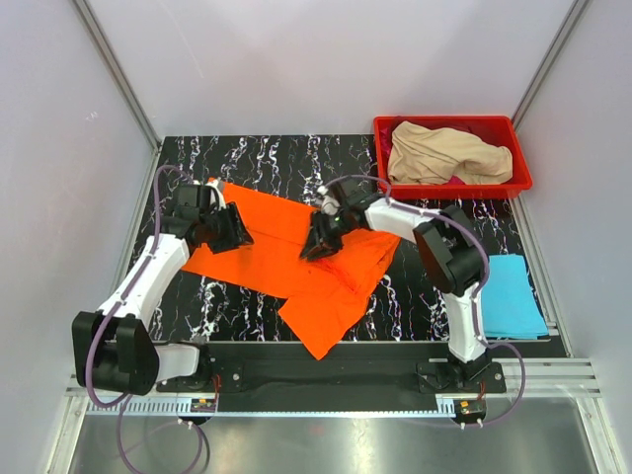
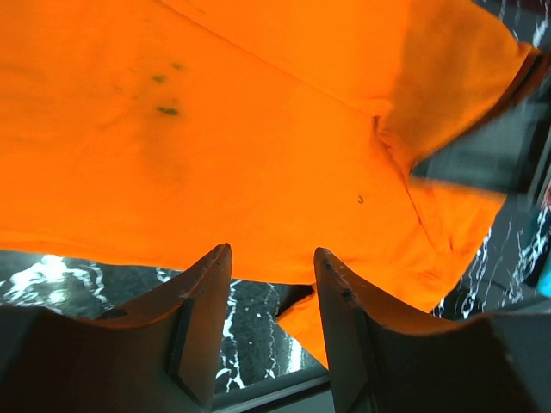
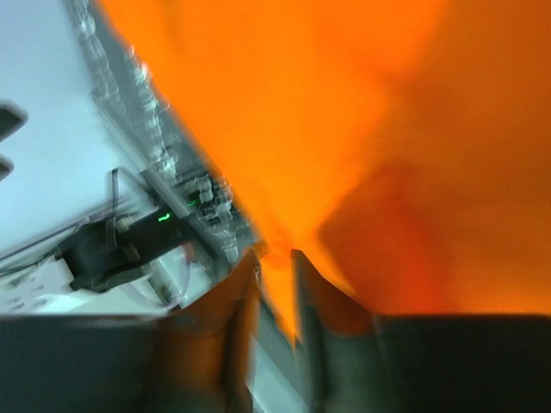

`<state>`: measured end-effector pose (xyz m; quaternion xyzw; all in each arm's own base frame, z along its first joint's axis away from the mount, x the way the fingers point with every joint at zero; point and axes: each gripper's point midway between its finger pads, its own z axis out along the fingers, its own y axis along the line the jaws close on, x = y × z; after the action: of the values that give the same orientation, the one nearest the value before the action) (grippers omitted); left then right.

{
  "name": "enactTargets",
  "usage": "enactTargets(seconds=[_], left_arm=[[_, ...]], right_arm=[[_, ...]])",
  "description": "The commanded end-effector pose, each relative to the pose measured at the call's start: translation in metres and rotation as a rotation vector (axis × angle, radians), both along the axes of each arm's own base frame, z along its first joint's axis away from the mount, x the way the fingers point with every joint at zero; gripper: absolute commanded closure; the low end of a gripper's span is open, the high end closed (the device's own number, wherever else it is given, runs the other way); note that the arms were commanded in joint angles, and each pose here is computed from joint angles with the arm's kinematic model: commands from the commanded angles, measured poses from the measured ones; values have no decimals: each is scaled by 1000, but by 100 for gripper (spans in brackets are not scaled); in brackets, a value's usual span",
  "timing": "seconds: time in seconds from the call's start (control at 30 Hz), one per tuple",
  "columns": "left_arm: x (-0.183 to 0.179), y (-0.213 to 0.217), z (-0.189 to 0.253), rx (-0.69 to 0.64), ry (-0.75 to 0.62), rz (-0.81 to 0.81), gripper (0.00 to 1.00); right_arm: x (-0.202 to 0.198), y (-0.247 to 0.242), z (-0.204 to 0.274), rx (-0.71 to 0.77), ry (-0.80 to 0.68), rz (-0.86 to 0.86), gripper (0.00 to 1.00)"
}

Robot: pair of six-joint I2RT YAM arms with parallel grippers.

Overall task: Fold and stack the t-shirts
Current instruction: Fold the tshirt

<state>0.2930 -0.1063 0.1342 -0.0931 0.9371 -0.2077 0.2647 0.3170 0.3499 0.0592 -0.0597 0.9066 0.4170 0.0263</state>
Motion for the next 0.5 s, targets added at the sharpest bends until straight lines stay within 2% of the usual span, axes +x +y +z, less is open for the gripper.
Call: enactTargets(seconds=[0.0,0.03,0.13,0.23,0.27,0.37,0.43,0.47], left_arm=[[7,19,13,38,-55,49,50],[7,23,11,41,-48,58,50],[11,23,11,38,-51,54,50],[19,19,12,15,-62,54,51],[24,17,11,8,-60,52,51],[46,18,12,22,-81,57,51],[65,28,-1,88,-66,55,47],[82,33,11,114,-97,70,45]], right_arm=[[-44,47,67,182,31,110,58],[-44,32,75,156,11,86,52],[-36,-7,86,163,-46,-7,50],[-17,-53,67,-37,-136,-77,50],[0,-75,58,-122,-157,-153,49],[21,-120,40,-312,-161,-289,47],[27,-139,36,-393,-161,-355,42],[33,-149,34,-443,-185,-390,38]])
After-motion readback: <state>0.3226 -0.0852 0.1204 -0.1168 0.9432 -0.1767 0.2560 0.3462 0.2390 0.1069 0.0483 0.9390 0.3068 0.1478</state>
